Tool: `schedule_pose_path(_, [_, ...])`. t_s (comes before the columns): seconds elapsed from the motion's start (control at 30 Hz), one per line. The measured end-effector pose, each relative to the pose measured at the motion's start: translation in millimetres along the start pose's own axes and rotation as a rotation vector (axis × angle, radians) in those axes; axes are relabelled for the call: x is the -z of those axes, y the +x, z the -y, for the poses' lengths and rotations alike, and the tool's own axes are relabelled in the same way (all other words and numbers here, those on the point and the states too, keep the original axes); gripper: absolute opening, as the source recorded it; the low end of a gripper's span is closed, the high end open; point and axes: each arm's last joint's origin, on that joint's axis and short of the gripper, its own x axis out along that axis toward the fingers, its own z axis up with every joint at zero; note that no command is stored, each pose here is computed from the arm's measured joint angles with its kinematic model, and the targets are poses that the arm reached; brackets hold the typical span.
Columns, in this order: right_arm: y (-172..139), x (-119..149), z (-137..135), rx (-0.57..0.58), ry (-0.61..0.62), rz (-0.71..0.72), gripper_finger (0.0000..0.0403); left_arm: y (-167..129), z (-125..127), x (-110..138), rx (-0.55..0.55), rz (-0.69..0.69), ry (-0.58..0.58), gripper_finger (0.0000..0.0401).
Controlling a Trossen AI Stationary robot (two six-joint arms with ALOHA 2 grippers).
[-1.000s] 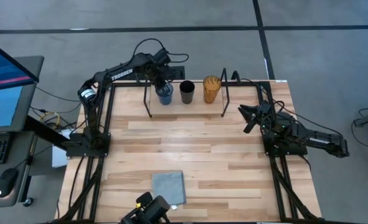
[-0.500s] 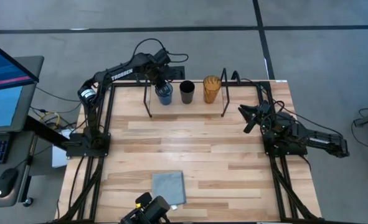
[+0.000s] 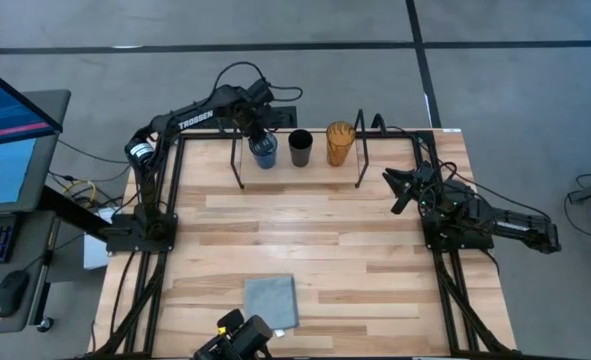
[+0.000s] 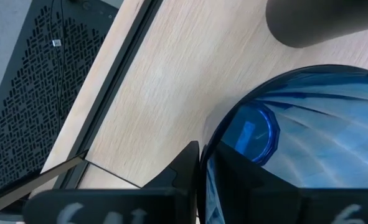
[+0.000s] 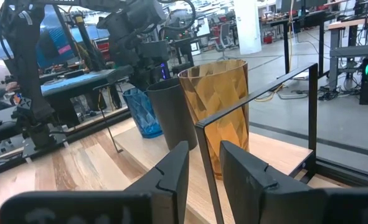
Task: Stack small to large cups/mugs on shelf
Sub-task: Put the blue glass on the shelf, then return to Home Position
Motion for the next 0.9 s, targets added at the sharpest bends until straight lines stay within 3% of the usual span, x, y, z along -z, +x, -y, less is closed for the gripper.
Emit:
schedule_pose_path(0.2, [0.0,0.0,0.0,0.000,-0.005,0.000,0.0113,0.0,0.0,0.1,0.000,-0.001,-0.024,0.0058])
schedule_pose_path(0.6, [0.0,0.0,0.0,0.000,-0.006,0.000,0.0113,-0.2,0.3,0.7,0.008,-0.006,-0.037,0.0212])
schedule_pose_path(0.9, [0.0,0.0,0.0,0.000,-0.005,0.000,0.0113,-21.7,0.7,-5.9,0.039,0.021,-0.006,0.0240])
